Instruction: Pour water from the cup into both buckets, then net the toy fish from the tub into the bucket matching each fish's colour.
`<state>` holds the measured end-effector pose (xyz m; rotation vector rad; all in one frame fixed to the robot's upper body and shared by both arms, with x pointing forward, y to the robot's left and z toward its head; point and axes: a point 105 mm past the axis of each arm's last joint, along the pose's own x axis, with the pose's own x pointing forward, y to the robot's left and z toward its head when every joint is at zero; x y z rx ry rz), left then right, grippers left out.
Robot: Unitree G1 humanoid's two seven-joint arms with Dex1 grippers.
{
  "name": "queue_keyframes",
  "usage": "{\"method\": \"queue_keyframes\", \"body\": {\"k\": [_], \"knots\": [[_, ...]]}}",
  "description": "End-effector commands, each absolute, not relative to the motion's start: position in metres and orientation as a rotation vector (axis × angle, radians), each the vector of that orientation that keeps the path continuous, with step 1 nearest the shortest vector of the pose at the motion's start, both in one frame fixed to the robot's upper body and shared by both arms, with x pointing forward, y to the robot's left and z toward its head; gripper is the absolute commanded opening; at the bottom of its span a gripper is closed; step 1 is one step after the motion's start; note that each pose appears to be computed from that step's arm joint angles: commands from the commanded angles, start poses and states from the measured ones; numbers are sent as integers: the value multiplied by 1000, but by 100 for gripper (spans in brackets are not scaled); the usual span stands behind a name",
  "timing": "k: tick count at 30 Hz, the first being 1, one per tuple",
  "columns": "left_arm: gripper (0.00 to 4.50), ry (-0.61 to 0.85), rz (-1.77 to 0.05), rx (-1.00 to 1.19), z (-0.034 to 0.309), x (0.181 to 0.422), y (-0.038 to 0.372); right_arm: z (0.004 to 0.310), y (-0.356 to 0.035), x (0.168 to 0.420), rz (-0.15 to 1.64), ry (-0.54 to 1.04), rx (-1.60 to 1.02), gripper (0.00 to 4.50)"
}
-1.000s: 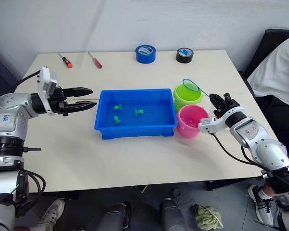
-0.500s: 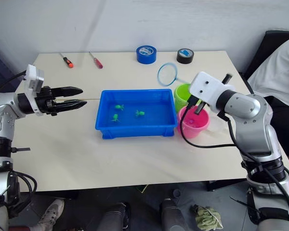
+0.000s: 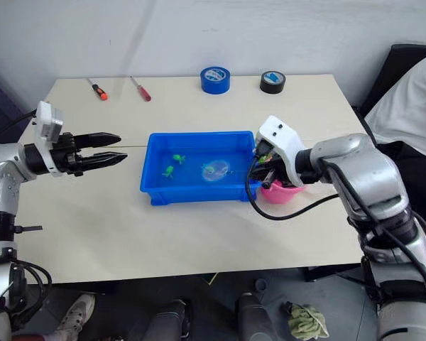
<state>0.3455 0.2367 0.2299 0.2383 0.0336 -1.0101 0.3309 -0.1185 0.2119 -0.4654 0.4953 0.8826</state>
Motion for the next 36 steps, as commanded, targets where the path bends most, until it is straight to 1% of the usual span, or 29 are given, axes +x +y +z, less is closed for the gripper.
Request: {"method": "queue_keyframes", "body": {"k": [1,5,10,14,18,25,30,33,36], "knots": [[303,-14,-988,256,243,339,241,209,-117,343,819,518,-481,0],[303,-11,-976,254,241,336,243,197,-120,351,780,589,-529,0],[303,-12,-960,249,240,332,245,197,-121,356,756,629,-544,0],[303,-14,-949,246,239,329,246,196,-116,356,776,647,-549,0],[303,-15,-933,244,238,326,248,187,-104,357,808,650,-539,0],[303,-10,-912,250,241,321,252,175,-85,371,807,582,-463,0],[303,-5,-905,254,242,320,254,180,-85,382,767,497,-416,0],[303,-4,-904,255,242,320,254,186,-87,381,764,466,-383,0],[303,-8,-909,256,244,323,252,194,-91,371,786,441,-321,0]]}}
